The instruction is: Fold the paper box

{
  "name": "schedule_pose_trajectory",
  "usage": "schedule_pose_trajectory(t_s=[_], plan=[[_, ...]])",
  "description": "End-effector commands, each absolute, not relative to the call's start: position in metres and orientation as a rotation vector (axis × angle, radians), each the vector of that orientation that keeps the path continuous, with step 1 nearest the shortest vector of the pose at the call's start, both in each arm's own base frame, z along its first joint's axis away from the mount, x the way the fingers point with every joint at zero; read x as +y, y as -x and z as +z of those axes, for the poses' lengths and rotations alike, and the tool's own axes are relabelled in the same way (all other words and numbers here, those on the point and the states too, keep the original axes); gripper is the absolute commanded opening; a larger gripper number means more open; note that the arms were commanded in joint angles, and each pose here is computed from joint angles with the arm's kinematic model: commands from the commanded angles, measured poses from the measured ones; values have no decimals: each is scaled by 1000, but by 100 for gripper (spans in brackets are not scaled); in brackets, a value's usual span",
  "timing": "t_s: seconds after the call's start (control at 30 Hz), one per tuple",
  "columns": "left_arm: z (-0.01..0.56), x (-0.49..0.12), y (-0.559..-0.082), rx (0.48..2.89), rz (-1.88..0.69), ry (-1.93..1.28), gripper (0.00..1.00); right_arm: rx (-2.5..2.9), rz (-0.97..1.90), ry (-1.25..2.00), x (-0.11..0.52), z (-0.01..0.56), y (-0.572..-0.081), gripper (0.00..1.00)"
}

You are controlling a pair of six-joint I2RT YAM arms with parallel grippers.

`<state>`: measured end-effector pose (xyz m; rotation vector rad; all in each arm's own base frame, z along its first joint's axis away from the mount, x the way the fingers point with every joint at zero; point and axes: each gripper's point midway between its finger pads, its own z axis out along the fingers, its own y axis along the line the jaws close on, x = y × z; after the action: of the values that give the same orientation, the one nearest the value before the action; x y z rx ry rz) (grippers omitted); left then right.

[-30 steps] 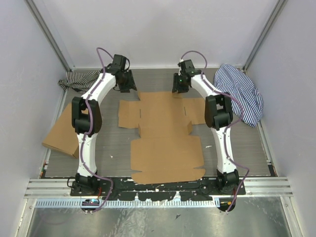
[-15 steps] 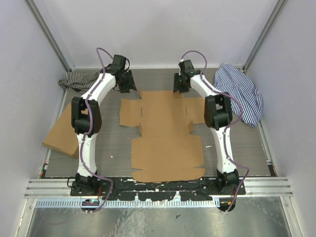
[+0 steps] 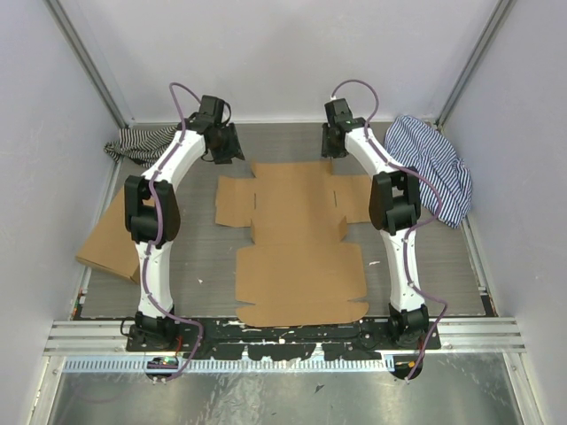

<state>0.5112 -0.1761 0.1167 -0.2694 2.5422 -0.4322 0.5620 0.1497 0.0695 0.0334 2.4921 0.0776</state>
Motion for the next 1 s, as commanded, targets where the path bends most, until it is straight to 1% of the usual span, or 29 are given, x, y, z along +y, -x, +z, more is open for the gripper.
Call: schedule_pose_trajectory(t_s=[0.0,0.07,0.1,0.17,0.27,0.5,0.6,0.67,0.7,0.77,0.97], plan=[[146,-173,-514,2476,-453,253,51,2423,43,-46,148,99,-573,26],[147,-173,-514,2476,-454,246,51,2428,39,-45,148,97,-574,16],[149,-174,-514,2476,-456,242,51,2430,36,-45,148,96,-574,14],[152,-174,-514,2475,-458,235,50,2434,31,-45,147,96,-573,12],[157,-174,-513,2468,-458,231,50,2433,10,-44,144,97,-573,13],[163,-172,-511,2459,-456,231,50,2457,-5,-27,143,91,-570,22],[166,-172,-510,2455,-456,226,50,2465,3,-26,144,86,-570,22],[167,-172,-510,2452,-457,225,50,2467,10,-21,145,84,-571,16],[169,-172,-511,2449,-458,224,50,2462,15,-18,146,85,-571,10],[172,-173,-511,2447,-461,220,50,2439,24,-19,147,89,-574,2],[191,-174,-508,2409,-489,199,49,2266,114,-35,151,128,-574,1]])
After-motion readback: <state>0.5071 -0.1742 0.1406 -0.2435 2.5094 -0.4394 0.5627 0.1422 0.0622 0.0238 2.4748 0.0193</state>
